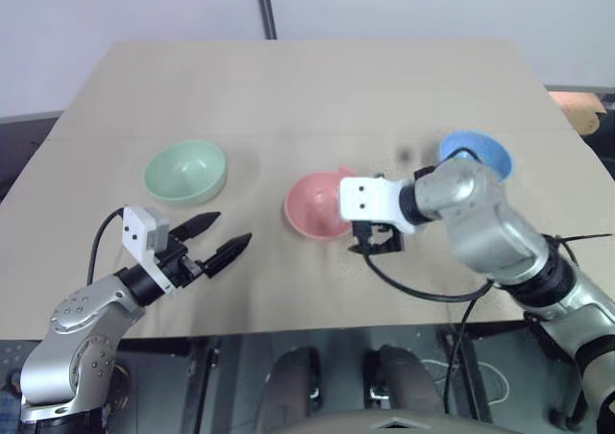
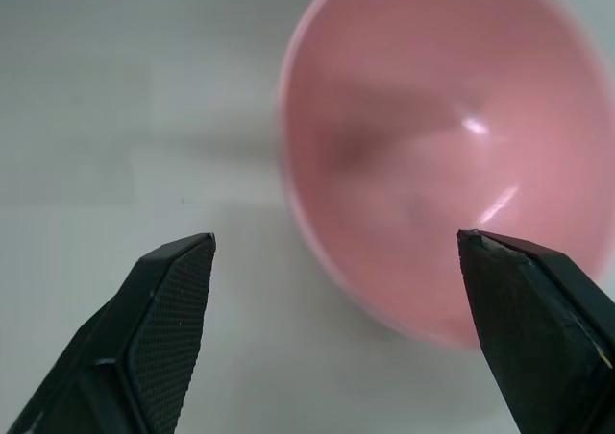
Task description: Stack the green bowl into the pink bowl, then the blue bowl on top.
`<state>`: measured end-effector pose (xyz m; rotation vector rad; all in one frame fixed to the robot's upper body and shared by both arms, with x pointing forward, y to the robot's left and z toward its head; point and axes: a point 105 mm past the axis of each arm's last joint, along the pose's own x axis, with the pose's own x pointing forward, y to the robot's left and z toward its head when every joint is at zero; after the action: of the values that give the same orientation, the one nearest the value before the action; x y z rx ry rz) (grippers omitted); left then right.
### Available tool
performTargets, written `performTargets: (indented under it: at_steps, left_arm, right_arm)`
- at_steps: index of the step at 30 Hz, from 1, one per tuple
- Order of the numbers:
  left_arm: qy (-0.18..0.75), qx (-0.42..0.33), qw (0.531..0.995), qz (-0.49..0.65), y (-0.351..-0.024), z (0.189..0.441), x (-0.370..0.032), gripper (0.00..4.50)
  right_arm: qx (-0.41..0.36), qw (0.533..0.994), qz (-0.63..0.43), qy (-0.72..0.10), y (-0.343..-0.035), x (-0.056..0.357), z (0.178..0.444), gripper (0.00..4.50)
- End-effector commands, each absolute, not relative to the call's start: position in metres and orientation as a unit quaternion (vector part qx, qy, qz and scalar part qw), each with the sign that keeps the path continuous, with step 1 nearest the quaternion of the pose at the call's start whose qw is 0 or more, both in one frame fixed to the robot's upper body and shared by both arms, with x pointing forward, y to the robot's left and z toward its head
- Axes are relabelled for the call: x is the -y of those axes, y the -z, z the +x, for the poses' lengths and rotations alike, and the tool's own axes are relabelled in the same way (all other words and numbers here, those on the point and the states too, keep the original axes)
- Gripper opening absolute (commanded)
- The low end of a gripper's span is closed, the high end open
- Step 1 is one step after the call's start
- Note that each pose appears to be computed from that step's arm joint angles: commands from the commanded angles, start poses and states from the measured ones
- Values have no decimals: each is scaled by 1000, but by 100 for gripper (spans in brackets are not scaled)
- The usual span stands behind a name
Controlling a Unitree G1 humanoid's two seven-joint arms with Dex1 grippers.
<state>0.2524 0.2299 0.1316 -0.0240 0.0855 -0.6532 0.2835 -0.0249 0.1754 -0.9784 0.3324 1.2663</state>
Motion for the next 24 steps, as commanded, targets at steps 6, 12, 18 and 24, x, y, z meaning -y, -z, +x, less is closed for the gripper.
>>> performTargets:
  at_steps: [6,12,18,24]
  left_arm:
    - [324,-24,946,-1,-140,252,-228,450]
    - [312,-21,950,5,-142,254,-234,450]
    - [258,-30,965,22,-140,268,-247,450]
    - [268,-46,958,88,-143,271,-248,450]
  right_arm:
    - [-136,776,-273,-552,-217,63,280,437]
    - [-122,842,-178,-494,-201,117,277,437]
    - [-118,862,-87,-485,-182,146,255,437]
    - [-53,889,8,-455,-192,179,244,437]
